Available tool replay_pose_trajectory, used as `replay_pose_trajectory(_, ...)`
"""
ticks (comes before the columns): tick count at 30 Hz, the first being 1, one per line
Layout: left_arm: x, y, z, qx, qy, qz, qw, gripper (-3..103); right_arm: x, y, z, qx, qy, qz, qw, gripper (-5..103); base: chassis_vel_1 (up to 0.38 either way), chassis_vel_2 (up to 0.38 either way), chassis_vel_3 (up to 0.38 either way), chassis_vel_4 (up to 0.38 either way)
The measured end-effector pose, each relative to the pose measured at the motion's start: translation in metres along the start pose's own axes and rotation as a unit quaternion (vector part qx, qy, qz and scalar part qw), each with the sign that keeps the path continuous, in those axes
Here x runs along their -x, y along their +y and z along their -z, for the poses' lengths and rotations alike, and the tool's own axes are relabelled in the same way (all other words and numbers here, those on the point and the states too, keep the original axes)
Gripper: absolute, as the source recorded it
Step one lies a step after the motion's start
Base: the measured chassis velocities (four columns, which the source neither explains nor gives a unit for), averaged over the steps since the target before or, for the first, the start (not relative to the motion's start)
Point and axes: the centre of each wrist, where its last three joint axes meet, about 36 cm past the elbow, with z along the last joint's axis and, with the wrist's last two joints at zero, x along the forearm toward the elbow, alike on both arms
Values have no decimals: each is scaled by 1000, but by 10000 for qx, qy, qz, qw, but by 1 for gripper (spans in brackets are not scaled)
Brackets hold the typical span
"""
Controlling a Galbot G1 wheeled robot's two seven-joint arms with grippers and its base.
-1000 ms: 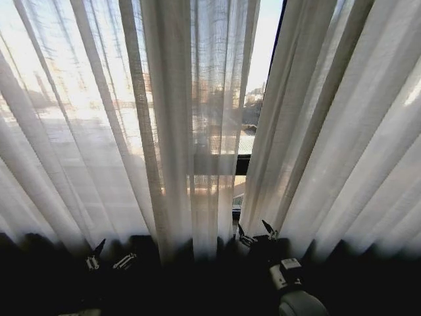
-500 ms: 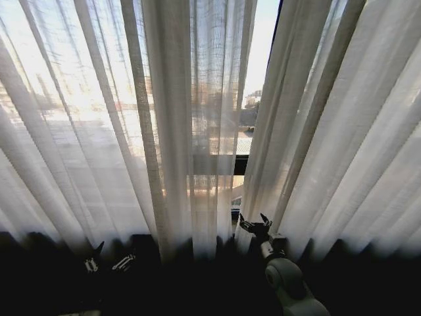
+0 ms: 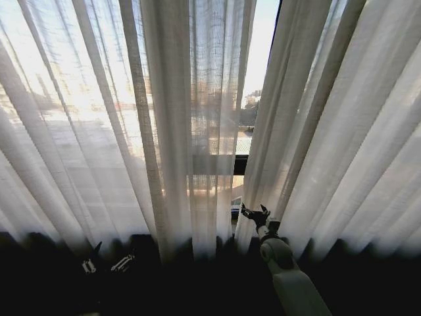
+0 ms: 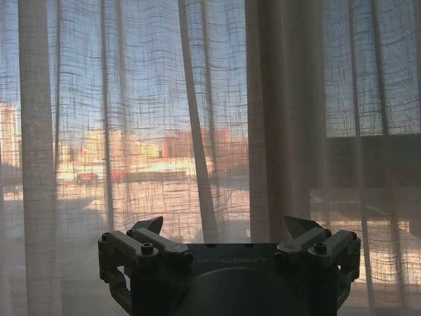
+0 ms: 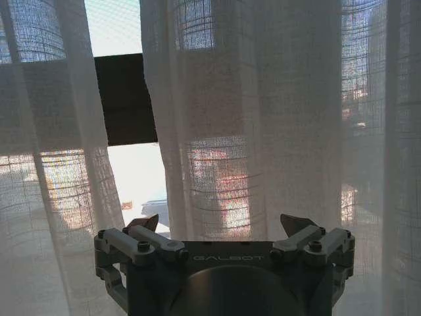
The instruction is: Open the curtains by pulling them apart, changing their state from closed to fully open.
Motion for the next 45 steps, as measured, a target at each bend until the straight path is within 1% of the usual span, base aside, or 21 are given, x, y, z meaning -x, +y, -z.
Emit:
replay_pose_trajectory(8,9,-8,7,-73,-11,-69,9999,100,28,19,16,226,-102,328,9992,100,0,0,0,0)
replay_pose_trajectory(16,11,-11,11,-66,-37,-94,9999,100,47,26,18,264,-125,340,9990,103,0,0,0,0)
replay_pose_trajectory(17,11,-11,12,-64,-47,-94,9999,100,49,26,17,259,-145,338,9990,95,0,0,0,0)
replay_pose_trajectory(20,11,-10,13,-61,-59,-85,9999,100,50,25,18,252,-159,331,9990,95,0,0,0,0)
replay_pose_trajectory(21,11,-10,13,-63,-63,-77,9999,100,51,25,18,248,-166,325,9990,85,0,0,0,0)
replay_pose_trajectory(23,11,-10,13,-66,-67,-76,9999,100,53,25,18,240,-171,317,9991,85,0,0,0,0)
replay_pose_trajectory(24,11,-11,14,-71,-71,-78,9999,100,54,24,18,235,-178,307,9991,74,0,0,0,0)
replay_pose_trajectory(25,12,-11,14,-80,-79,-83,9999,100,55,24,19,232,-193,298,9991,74,0,0,0,0)
replay_pose_trajectory(26,12,-12,14,-84,-83,-86,9999,100,57,23,20,230,-216,290,9991,63,0,0,0,0)
replay_pose_trajectory(29,12,-12,14,-87,-88,-89,9999,100,59,23,22,228,-240,280,9991,63,0,0,0,0)
replay_pose_trajectory(30,12,-12,14,-87,-88,-91,9999,100,61,22,23,235,-281,266,9990,52,0,0,0,0)
replay_pose_trajectory(31,12,-12,14,-86,-83,-92,9999,100,63,21,23,245,-313,254,9989,52,0,0,0,0)
replay_pose_trajectory(32,12,-12,13,-85,-76,-93,9999,100,63,21,23,251,-325,246,9989,41,0,0,0,0)
replay_pose_trajectory(34,11,-11,13,-83,-64,-94,9999,100,65,21,23,258,-337,236,9988,41,0,0,0,0)
replay_pose_trajectory(35,11,-11,13,-82,-55,-97,9999,100,65,20,24,263,-348,230,9988,30,0,0,0,0)
replay_pose_trajectory(38,10,-11,13,-87,-57,-108,9999,100,65,21,24,259,-351,234,9988,30,0,0,0,0)
replay_pose_trajectory(39,10,-11,13,-87,-62,-112,9999,100,65,21,24,258,-354,237,9988,20,0,0,0,0)
replay_pose_trajectory(40,11,-11,14,-92,-78,-121,9999,100,64,22,24,249,-369,253,9987,20,0,0,0,0)
replay_pose_trajectory(41,11,-11,14,-95,-84,-126,9998,100,63,22,25,241,-374,260,9987,9,0,0,0,0)
replay_pose_trajectory(44,12,-12,14,-101,-93,-141,9998,100,61,24,25,219,-385,281,9986,9,0,0,0,0)
replay_pose_trajectory(45,12,-12,14,-110,-95,-157,9998,100,58,25,25,180,-399,303,9986,2,0,0,0,0)
